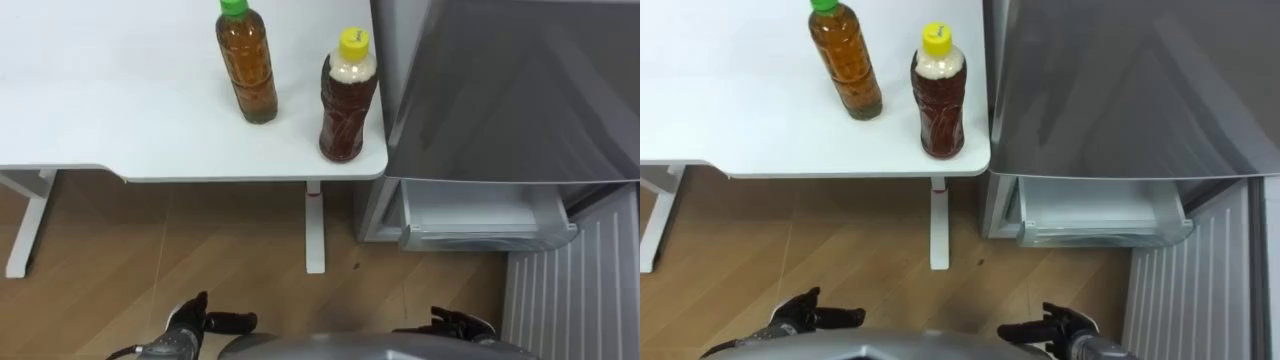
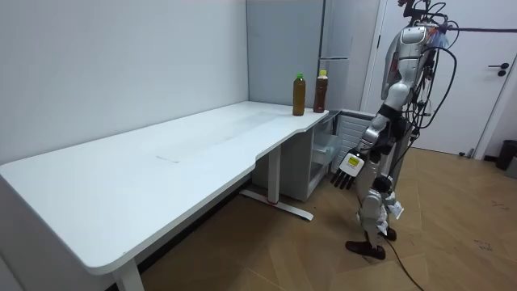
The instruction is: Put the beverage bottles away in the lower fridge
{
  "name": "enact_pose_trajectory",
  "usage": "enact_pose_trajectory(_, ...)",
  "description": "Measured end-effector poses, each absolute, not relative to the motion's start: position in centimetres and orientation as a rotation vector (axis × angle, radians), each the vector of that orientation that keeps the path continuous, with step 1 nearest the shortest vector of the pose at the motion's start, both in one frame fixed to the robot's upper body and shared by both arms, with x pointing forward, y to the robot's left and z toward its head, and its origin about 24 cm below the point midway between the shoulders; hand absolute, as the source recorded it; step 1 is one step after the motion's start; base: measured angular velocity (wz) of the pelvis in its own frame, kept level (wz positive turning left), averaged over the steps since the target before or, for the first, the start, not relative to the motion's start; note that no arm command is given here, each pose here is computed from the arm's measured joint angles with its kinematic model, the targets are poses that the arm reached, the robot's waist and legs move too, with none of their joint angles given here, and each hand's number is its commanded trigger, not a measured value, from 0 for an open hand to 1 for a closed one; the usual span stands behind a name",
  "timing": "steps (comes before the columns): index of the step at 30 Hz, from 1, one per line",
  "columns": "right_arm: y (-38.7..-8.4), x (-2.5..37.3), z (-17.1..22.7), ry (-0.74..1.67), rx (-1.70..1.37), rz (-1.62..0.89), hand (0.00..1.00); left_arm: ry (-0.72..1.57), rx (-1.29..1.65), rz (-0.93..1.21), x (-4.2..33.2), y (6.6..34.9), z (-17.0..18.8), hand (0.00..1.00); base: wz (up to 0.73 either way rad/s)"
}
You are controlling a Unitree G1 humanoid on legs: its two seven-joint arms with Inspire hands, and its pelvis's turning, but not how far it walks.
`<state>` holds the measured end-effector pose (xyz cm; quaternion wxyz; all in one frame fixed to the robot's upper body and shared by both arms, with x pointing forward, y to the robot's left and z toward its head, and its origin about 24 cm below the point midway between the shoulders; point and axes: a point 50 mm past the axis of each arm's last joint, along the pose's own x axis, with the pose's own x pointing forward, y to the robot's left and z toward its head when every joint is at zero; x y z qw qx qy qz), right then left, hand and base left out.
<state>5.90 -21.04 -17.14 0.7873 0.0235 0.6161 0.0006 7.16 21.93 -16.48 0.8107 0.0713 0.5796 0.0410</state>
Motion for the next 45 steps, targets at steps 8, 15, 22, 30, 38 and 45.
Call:
enact_pose_trajectory(8,-21.2,5.7,-17.1,1.321,0.063,-0.008,0.00,1.220,0.151,0.078,7.2,21.9,-16.4,0.00,0.00)
enact_pose_trajectory(15,-21.3,5.5,-17.2,1.326,0.077,-0.014,0.00,1.232,0.147,0.092,6.7,22.0,-16.5,0.00,0.00)
enact_pose_trajectory(22,-21.3,5.3,-17.2,1.324,0.089,-0.023,0.00,1.228,0.159,0.116,6.5,22.2,-16.5,0.00,0.00)
enact_pose_trajectory(30,-21.5,5.1,-17.2,1.326,0.096,-0.055,0.00,1.248,0.062,0.261,5.3,22.3,-16.8,0.00,0.00)
enact_pose_trajectory(38,-21.7,4.8,-17.2,1.333,0.108,-0.087,0.00,1.271,-0.054,0.511,3.5,23.1,-16.8,0.00,0.00)
enact_pose_trajectory(45,-21.9,4.5,-17.2,1.340,0.114,-0.117,0.00,1.210,-0.360,0.909,2.5,24.5,-16.5,0.00,0.01)
